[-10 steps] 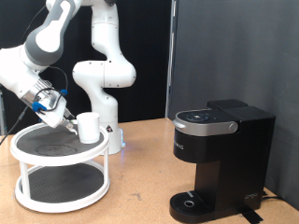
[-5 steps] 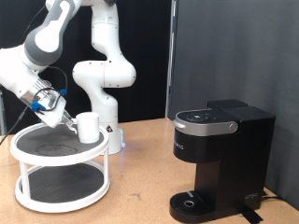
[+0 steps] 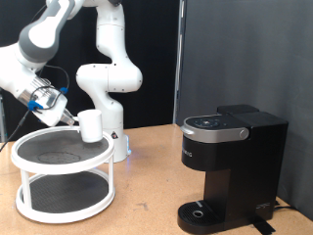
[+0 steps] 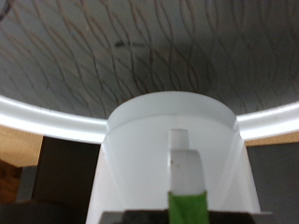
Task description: Make a cup of coffee with the keurig machine
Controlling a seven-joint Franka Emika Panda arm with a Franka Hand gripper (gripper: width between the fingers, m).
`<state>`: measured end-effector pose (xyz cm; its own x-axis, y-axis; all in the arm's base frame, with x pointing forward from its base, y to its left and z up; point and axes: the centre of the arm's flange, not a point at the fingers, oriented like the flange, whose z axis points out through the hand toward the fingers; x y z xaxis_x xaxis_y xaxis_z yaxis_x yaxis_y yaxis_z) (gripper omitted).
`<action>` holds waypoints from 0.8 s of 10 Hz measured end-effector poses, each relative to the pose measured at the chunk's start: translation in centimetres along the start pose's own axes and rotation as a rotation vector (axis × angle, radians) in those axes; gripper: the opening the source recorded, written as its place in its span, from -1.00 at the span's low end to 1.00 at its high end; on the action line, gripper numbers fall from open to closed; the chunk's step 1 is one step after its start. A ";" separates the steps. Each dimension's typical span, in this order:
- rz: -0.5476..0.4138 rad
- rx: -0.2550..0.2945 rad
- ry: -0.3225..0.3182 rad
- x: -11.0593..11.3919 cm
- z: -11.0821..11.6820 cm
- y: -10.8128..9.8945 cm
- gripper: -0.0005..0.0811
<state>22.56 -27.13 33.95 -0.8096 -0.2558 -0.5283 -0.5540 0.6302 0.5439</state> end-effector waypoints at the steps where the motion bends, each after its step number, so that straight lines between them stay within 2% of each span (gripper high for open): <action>1: 0.010 0.004 -0.016 -0.1 -0.9 0.6 -0.97; 3: 0.054 0.033 -0.028 -0.5 -2.0 1.6 -0.97; 4: 0.048 0.030 -0.027 -0.5 -1.9 1.6 -0.97; 6: 0.057 0.004 -0.073 -1.6 -1.0 1.4 -0.97; 8: 0.082 -0.016 -0.071 -4.1 0.9 1.1 -0.97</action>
<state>25.50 -24.76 36.15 -0.8368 -0.1510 -0.5262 -0.4902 0.6347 0.5973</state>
